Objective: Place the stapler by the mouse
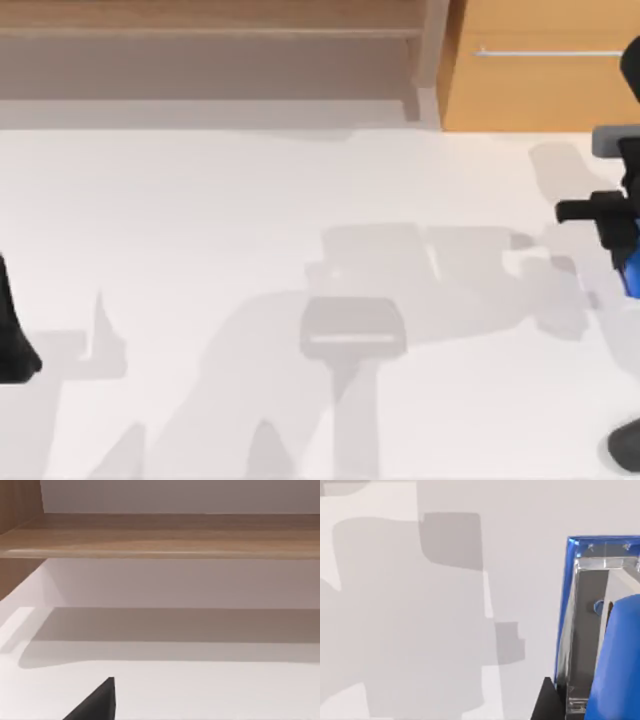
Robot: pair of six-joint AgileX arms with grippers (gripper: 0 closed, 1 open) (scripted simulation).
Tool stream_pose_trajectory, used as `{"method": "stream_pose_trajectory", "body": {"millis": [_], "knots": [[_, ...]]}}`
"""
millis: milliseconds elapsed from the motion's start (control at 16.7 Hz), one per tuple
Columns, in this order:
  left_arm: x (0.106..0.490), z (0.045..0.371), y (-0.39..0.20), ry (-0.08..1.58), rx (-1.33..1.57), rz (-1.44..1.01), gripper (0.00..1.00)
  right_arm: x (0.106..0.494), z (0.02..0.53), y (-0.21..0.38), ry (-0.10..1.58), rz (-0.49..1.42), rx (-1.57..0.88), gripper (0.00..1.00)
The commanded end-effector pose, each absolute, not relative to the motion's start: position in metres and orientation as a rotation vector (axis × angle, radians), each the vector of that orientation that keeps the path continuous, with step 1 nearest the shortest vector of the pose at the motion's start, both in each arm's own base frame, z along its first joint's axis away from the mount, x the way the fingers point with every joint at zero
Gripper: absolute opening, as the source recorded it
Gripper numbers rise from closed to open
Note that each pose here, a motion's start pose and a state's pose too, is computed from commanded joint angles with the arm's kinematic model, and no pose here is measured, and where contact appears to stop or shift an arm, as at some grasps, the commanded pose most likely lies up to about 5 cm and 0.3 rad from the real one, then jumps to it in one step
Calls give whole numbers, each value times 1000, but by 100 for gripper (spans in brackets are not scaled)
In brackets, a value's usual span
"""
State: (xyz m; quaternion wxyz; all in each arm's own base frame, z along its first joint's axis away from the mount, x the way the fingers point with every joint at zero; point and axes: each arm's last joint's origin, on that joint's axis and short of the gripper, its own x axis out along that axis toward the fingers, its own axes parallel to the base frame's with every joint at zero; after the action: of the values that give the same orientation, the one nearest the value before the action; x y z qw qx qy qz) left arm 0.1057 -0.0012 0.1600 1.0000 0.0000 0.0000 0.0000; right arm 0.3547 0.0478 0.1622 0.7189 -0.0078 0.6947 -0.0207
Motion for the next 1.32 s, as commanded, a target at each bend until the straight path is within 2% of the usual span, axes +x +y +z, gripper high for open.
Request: {"method": "stream_pose_trajectory", "body": {"millis": [1080, 1320], "knots": [[106, 160, -1, 0, 0, 0, 100, 353, 133, 47, 1560, -23, 12, 0], [106, 160, -1, 0, 0, 0, 100, 353, 133, 47, 1560, -23, 12, 30]]}}
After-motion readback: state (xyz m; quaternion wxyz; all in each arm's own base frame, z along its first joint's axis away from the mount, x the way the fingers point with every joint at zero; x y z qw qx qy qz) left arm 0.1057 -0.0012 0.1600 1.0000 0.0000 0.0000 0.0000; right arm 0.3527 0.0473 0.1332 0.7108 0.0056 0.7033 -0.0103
